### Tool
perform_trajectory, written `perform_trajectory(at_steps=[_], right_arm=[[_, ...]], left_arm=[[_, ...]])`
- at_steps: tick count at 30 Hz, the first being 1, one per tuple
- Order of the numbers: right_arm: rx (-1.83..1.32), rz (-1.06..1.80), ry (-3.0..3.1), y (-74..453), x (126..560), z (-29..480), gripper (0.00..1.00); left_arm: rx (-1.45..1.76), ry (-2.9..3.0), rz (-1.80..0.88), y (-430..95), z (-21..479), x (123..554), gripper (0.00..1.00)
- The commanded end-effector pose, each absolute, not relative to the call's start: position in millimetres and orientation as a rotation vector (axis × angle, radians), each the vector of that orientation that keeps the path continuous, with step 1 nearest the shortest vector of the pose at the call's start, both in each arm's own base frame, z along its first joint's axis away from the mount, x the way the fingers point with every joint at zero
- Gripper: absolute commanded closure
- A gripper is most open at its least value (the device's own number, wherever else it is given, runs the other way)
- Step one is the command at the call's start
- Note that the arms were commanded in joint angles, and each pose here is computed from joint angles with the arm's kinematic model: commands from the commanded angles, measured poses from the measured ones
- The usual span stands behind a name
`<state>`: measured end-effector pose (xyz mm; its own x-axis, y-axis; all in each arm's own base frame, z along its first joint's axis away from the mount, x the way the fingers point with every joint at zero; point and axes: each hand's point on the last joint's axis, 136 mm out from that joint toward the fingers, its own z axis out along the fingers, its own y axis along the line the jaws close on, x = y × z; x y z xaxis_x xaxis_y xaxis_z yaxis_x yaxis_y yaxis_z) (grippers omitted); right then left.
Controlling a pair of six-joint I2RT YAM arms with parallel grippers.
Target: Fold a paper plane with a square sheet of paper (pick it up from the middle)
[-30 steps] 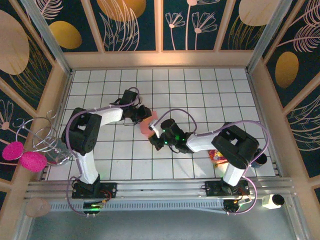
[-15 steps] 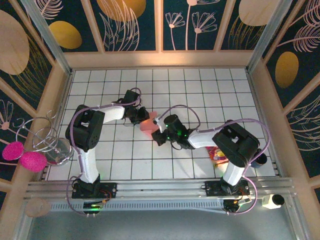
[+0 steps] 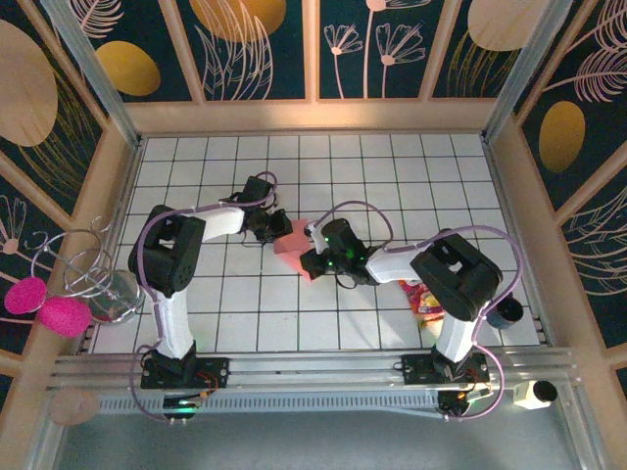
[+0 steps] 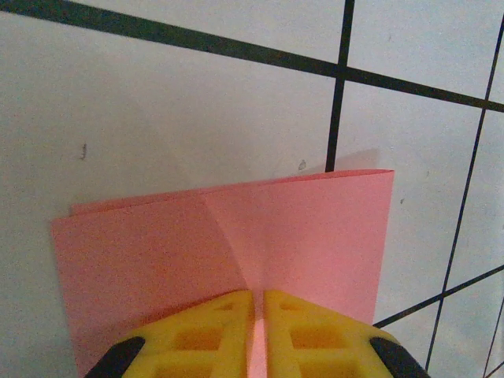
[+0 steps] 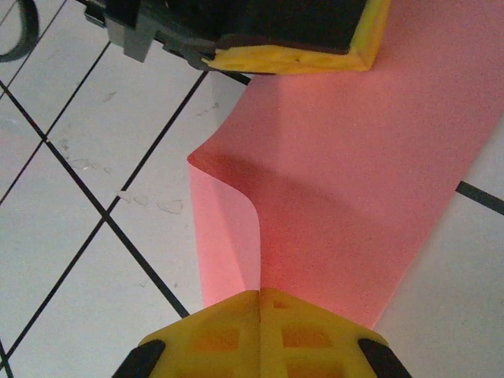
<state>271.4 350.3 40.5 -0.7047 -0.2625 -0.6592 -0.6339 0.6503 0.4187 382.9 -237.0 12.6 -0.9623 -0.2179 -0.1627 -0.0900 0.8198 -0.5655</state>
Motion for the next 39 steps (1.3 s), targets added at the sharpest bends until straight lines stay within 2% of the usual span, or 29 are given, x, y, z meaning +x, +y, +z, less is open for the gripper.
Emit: perform_trajectory(at_steps=[1,39], right_arm=[[-0.651,0.869,2.342,350.4,278.8,38.0,1.00],[-0.581,0.761,2.421,339.5,288.4,21.8,1.00]], left_arm=[[-0.272,2.902,-0.740,-223.5,-20.5,362.5,0.87],[-0.281,2.905,-0.732,-222.4,-23.7,361.4,0.87]])
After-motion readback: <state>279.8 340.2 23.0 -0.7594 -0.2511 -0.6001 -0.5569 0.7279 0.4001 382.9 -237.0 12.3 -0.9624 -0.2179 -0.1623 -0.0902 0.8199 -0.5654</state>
